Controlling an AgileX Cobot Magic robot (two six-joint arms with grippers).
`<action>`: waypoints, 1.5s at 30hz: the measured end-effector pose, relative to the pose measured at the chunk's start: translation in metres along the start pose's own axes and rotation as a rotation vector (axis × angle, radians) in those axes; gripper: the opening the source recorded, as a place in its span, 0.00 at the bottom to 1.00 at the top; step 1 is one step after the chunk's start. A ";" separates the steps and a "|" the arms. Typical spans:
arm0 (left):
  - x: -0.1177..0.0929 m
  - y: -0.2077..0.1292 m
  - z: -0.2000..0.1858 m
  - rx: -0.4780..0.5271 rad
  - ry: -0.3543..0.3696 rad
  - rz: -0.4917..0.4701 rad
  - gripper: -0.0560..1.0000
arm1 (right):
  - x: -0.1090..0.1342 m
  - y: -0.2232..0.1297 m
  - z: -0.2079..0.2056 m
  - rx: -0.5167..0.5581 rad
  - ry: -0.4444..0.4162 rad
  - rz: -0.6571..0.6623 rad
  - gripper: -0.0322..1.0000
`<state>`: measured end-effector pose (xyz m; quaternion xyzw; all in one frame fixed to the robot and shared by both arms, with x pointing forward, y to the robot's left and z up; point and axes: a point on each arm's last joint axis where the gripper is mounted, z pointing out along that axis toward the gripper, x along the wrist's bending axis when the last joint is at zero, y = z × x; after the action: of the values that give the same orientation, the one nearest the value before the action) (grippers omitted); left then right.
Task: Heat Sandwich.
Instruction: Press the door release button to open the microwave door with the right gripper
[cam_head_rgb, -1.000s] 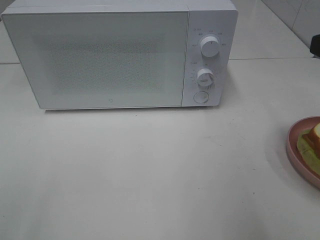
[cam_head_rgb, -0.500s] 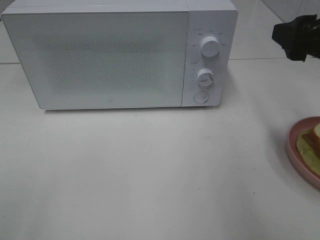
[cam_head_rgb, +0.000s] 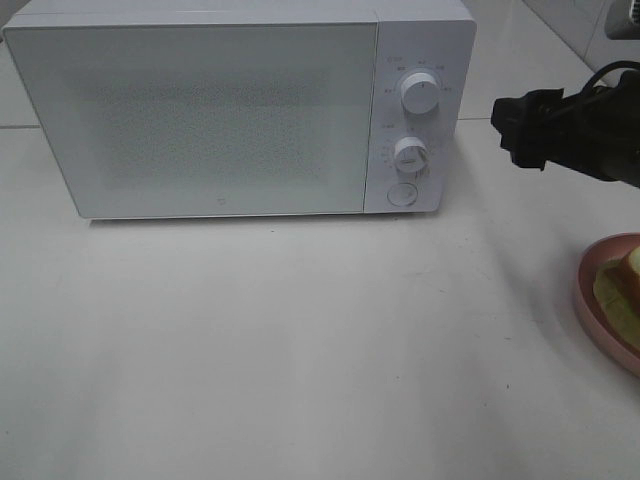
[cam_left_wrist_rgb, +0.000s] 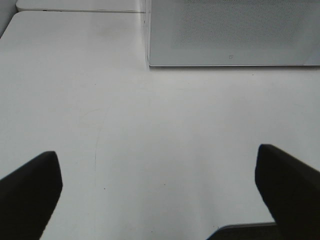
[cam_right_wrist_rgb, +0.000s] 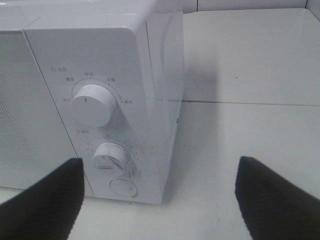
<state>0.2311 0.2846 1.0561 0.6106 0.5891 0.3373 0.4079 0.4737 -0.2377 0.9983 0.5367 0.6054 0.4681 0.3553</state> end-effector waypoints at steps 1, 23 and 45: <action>0.000 0.000 0.000 0.000 0.000 0.000 0.98 | 0.003 -0.005 0.001 -0.005 -0.007 0.007 0.76; 0.000 0.000 0.000 0.000 0.000 0.000 0.98 | 0.048 -0.059 0.024 -0.004 -0.055 0.001 0.76; 0.000 0.000 0.000 0.000 0.000 0.000 0.98 | 0.071 -0.090 0.028 0.030 -0.067 -0.005 0.76</action>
<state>0.2311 0.2846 1.0561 0.6106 0.5891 0.3373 0.4079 0.4589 -0.1616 0.9099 0.5557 0.6014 0.4401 0.3684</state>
